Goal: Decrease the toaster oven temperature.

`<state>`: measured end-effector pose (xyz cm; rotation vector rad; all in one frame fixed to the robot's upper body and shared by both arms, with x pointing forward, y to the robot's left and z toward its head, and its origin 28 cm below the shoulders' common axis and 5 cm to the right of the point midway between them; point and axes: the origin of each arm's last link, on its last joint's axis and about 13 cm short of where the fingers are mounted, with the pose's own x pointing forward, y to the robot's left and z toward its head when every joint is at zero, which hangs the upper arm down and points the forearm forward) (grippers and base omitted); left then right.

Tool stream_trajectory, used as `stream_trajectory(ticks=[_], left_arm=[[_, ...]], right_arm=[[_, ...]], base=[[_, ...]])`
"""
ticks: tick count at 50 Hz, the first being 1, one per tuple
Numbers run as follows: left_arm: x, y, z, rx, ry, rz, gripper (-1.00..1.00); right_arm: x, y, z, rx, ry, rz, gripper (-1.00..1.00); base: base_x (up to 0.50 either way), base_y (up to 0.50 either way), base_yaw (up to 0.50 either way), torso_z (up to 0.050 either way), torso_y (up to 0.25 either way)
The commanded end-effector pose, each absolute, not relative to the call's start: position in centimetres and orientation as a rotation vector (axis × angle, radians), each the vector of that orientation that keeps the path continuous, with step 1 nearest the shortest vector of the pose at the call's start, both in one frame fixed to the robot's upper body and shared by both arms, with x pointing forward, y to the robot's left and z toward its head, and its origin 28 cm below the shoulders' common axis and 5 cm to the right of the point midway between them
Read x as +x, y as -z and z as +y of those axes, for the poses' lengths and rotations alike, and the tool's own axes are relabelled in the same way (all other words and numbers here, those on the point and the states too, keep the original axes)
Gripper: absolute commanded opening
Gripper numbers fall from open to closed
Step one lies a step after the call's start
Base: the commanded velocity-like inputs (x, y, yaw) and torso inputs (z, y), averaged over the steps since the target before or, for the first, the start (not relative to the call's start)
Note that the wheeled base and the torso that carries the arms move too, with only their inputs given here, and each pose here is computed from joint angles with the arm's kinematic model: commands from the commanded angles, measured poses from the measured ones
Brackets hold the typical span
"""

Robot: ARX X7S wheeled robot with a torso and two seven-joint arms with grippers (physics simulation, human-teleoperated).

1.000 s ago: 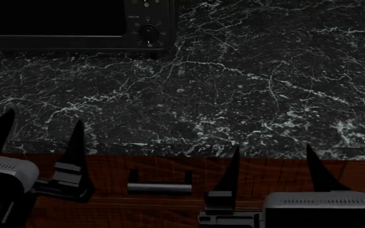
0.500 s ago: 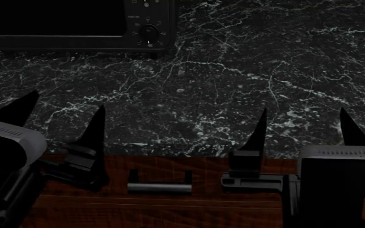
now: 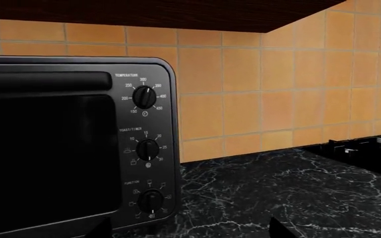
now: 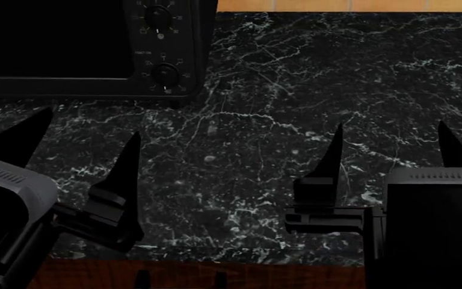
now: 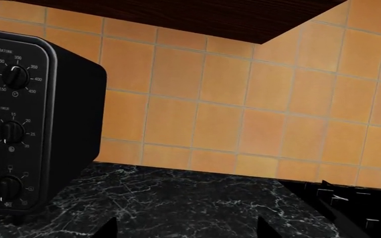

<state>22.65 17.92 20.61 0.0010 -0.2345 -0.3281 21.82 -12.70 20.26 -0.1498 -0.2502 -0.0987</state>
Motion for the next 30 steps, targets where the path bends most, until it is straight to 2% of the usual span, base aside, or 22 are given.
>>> stream_trajectory(ticks=[1,30], left_arm=[[22.43,-20.67,17.85,0.011,0.331,-0.250,1.00],[22.39,-20.38,17.83,0.014,0.329,-0.235,1.00]], right_arm=[[21.72,-20.19,-12.71,-0.151,0.092,-0.253,1.00],[21.72,-20.07,-12.62,-0.143,0.074,-0.249,1.00]], base=[[0.38,0.00,0.00,0.000,0.000],[0.36,-0.08,0.00,0.000,0.001]])
